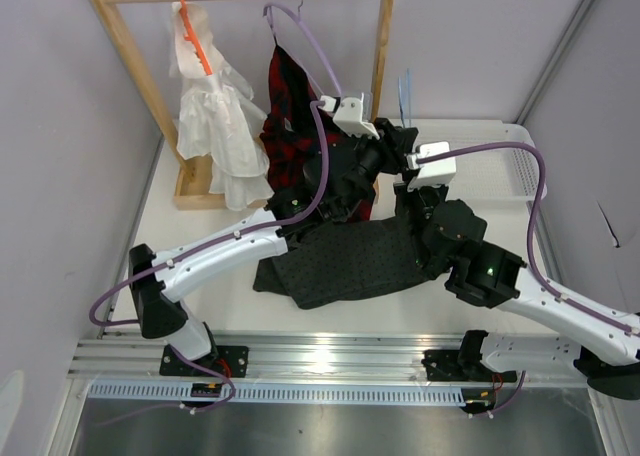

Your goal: Place the skirt on the hanger

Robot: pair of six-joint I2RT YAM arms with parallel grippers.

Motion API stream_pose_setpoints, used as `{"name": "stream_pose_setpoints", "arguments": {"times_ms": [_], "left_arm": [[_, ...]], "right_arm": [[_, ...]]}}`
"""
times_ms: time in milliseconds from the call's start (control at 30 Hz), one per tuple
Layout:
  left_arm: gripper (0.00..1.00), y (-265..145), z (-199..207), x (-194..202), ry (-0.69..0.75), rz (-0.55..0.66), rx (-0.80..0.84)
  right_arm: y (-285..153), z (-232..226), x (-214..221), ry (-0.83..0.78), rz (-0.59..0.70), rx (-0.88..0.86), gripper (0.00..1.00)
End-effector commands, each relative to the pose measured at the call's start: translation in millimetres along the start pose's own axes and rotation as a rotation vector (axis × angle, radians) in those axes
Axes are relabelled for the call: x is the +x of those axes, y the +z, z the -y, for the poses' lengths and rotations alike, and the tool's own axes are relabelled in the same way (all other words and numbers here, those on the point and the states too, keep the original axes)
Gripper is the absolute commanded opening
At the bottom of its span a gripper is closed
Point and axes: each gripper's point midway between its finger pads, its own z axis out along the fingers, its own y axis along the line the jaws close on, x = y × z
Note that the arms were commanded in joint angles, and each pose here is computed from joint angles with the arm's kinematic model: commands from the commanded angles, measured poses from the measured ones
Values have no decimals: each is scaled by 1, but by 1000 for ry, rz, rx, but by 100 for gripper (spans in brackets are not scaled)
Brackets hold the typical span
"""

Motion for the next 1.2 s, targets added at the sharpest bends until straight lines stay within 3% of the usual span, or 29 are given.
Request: {"name": "stream_pose_setpoints", "arguments": {"times_ms": [0,133,367,467,500,600,633,700,867,1167], "left_arm": [[35,0,9,-28,-1,75,7],[2,0,12,-30,10,82,24],[0,-2,17,-30,17,81,58],[0,-3,17,-28,32,76,69],[0,-3,17,-28,44,74,72],[0,-5,15,-29,71,74,74],[0,-6,13,-27,78,73,75],[0,-8,11,-26,90,62,81],[0,-12,0,-19,104,17,109],[0,-38,-8,0,189,-117,224]], "right_arm": [[-4,6,-14,65,25,9,0],[-5,8,-13,74,22,8,0],[-9,14,-17,103,22,8,1],[-13,18,-21,130,22,-9,19],[-15,19,-22,133,15,-15,39],[-21,29,-25,149,-35,-29,65],[-23,36,-35,220,-35,-19,69],[-29,45,-26,204,-90,-12,76],[-49,80,-20,319,-149,47,77],[-47,91,13,313,-275,112,72]]}}
